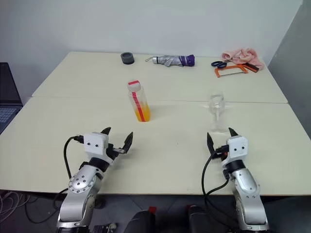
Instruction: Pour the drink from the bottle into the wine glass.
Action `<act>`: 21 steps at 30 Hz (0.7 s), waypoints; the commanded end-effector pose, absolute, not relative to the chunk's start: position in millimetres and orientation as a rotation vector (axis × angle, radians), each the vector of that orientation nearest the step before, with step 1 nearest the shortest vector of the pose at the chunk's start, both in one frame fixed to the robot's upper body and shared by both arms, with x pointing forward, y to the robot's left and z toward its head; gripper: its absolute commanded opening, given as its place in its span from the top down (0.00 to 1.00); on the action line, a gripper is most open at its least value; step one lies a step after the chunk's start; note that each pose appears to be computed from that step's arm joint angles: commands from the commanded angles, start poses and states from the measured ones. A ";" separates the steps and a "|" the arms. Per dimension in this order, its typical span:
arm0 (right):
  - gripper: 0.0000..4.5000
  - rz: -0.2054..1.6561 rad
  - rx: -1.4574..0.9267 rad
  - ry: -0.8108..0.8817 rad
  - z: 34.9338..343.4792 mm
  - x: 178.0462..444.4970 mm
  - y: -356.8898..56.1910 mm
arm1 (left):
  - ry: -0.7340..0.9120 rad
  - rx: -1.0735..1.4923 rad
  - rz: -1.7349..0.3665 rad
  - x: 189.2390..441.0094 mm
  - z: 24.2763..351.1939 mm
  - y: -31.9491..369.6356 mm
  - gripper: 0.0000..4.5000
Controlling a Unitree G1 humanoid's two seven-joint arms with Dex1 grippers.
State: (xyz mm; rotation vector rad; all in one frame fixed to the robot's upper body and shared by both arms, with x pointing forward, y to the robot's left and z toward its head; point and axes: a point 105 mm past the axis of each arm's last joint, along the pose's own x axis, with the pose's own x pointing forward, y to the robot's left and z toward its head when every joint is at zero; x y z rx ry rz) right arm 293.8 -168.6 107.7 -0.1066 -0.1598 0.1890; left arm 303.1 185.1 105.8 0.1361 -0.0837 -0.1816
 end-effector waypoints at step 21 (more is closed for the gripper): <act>0.00 0.197 -0.136 -0.185 115.6 289.4 -170.3 | -0.087 0.104 -0.273 298.5 114.9 173.7 0.01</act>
